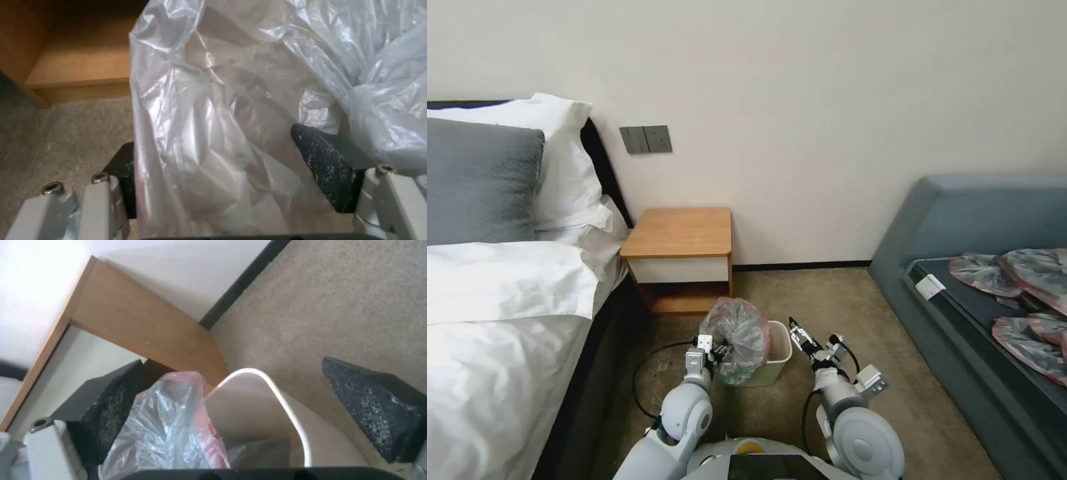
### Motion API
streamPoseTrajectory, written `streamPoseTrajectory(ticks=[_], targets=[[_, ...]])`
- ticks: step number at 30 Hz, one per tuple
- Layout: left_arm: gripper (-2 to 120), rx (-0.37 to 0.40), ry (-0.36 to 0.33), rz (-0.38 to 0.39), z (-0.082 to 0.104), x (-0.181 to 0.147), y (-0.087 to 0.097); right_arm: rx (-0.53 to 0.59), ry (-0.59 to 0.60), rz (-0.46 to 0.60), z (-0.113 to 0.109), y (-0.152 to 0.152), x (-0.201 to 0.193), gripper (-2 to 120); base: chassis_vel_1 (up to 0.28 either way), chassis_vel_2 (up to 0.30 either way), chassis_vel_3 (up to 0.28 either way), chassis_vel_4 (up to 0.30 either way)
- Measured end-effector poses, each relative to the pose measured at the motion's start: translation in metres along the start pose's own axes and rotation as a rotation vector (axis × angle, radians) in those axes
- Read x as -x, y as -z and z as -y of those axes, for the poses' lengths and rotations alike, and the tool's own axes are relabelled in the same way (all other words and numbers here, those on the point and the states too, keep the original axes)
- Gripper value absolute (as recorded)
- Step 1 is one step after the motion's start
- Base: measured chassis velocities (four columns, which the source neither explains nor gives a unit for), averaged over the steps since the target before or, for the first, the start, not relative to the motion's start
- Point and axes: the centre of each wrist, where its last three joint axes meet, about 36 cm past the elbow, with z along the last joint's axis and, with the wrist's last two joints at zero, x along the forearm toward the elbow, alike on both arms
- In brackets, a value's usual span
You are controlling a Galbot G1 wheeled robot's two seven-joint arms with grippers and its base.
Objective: Pick up the garbage bag from the table and place it over the trash can.
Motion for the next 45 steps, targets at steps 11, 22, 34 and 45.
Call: streamPoseTrajectory(ticks=[11,22,34,45], targets=[[74,0.019,0.0,-0.029,0.001,0.016,0.007,-0.001,-0.008,0.007,0.002,0.001,0.001,100,0.0,0.0,0.0,0.0],[68,-0.001,0.006,-0.095,-0.001,0.02,0.011,0.009,-0.01,0.018,0.001,-0.001,0.004,100,0.0,0.0,0.0,0.0],[27,-0.022,0.003,-0.112,0.001,0.016,0.007,0.009,-0.014,0.024,0.001,-0.002,0.004,100,0.0,0.0,0.0,0.0],[9,-0.113,0.062,-0.008,-0.005,0.003,-0.006,-0.01,0.057,0.068,-0.012,0.016,-0.009,100,0.0,0.0,0.0,0.0]])
